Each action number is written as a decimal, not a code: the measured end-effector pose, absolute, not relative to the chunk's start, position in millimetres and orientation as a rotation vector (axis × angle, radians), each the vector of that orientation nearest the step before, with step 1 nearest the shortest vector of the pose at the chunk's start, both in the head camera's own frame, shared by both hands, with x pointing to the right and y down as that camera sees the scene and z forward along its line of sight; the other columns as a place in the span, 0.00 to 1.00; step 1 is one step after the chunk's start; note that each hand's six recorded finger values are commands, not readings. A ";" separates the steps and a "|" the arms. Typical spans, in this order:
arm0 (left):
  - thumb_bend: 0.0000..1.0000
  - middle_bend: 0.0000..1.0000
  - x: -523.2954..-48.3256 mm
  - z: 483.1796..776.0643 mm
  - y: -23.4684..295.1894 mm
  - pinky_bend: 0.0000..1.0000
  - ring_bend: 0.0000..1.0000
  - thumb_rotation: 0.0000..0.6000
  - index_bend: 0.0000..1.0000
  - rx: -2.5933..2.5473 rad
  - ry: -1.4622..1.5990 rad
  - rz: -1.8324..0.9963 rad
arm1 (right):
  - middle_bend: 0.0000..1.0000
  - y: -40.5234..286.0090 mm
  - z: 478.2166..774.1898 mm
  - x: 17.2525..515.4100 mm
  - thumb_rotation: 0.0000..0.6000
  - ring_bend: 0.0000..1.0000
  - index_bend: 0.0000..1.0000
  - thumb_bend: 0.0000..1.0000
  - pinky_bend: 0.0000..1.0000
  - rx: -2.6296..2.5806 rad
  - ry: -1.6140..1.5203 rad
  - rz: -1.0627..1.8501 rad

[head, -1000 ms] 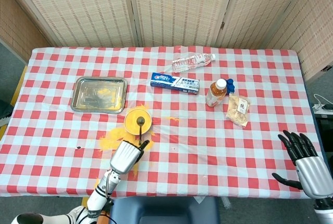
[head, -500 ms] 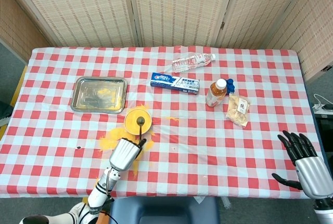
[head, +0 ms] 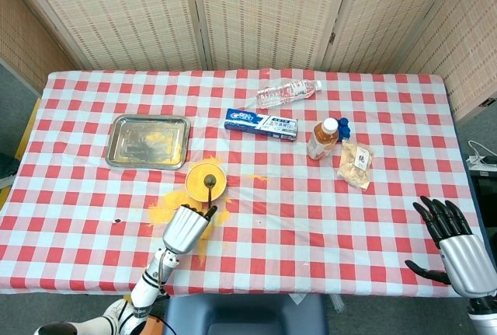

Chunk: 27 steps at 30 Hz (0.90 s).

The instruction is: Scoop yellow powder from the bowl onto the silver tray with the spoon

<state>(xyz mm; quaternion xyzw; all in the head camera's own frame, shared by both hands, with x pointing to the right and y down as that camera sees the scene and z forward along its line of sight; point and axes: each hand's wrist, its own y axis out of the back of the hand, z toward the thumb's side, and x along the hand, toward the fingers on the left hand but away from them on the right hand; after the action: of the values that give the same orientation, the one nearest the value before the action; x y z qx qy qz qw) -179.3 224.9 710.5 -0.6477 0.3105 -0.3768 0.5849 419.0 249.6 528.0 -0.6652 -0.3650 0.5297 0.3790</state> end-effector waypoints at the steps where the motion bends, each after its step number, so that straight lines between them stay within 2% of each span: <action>1: 0.45 1.00 -179.0 710.3 224.7 1.00 1.00 1.00 0.49 -1.510 0.726 -0.877 | 0.00 249.5 528.2 419.0 0.88 0.00 0.00 0.00 0.00 -1.700 -0.932 1.354; 27: 0.44 1.00 -173.7 710.2 220.5 1.00 1.00 1.00 0.52 -1.515 0.745 -0.856 | 0.00 249.4 528.1 419.9 0.88 0.00 0.00 0.00 0.00 -1.693 -0.932 1.361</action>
<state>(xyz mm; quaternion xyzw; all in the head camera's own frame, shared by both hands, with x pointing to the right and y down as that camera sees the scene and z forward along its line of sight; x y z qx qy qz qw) -173.7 220.5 710.2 -0.6494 0.3195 -0.3670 0.5844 419.9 249.4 528.1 -0.6629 -0.3647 0.5328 0.3791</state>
